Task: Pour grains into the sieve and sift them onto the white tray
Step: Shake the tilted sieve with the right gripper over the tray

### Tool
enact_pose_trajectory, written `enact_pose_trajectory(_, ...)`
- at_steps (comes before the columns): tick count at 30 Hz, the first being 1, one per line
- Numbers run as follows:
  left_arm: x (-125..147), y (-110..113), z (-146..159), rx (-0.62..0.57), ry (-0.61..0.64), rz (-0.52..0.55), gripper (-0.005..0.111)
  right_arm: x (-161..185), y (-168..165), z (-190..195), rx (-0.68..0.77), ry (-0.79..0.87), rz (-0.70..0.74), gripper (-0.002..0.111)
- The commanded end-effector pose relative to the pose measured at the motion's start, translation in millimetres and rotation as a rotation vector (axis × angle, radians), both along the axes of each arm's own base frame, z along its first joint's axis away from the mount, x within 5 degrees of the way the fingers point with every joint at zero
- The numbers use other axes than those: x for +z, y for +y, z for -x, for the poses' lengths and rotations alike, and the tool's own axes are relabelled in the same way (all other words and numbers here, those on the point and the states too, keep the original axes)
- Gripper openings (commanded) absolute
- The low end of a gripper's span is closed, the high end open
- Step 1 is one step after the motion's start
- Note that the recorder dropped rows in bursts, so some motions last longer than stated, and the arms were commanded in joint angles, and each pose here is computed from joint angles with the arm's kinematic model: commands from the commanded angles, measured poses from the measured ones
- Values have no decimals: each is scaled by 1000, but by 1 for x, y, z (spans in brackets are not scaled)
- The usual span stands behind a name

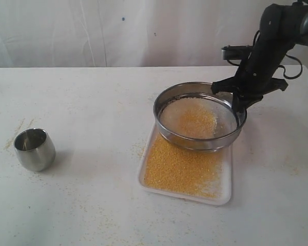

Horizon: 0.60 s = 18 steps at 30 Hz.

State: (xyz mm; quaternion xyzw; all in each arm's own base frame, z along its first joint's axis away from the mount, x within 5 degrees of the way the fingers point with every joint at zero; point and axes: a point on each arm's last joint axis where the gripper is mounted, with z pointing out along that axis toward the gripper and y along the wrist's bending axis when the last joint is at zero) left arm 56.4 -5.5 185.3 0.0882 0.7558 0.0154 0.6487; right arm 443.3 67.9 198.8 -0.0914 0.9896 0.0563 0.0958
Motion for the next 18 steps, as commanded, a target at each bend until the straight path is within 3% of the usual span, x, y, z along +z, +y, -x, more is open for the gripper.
enact_pose_trajectory(1, -1, 0, 0, 2, -4, 10, 0, 3, 9, 2, 89, 42, -105, 0)
enact_pose_trajectory(4, -1, 0, 0, 2, -4, 10, 0, 0, -2, -6, -43, -10, 1, 0)
enact_pose_trajectory(7, -1, 0, 0, 2, -4, 10, 0, -4, 18, 8, 121, 114, -90, 0)
enact_pose_trajectory(9, -1, 0, 0, 2, -4, 10, 0, -4, 18, 5, 162, 77, -87, 0)
enact_pose_trajectory(12, -1, 0, 0, 2, -4, 10, 0, -2, 2, -8, -91, -32, 5, 0)
enact_pose_trajectory(13, -1, 0, 0, 2, -4, 10, 0, -2, 3, -7, -72, -18, -3, 0)
enact_pose_trajectory(16, -1, 0, 0, 2, -4, 10, 0, -4, 18, 3, 175, 57, -92, 0)
enact_pose_trajectory(17, -1, 0, 0, 2, -4, 10, 0, -5, 17, 0, 149, 33, -78, 0)
enact_pose_trajectory(18, -1, 0, 0, 2, -4, 10, 0, -5, 8, -5, 16, 4, -44, 0)
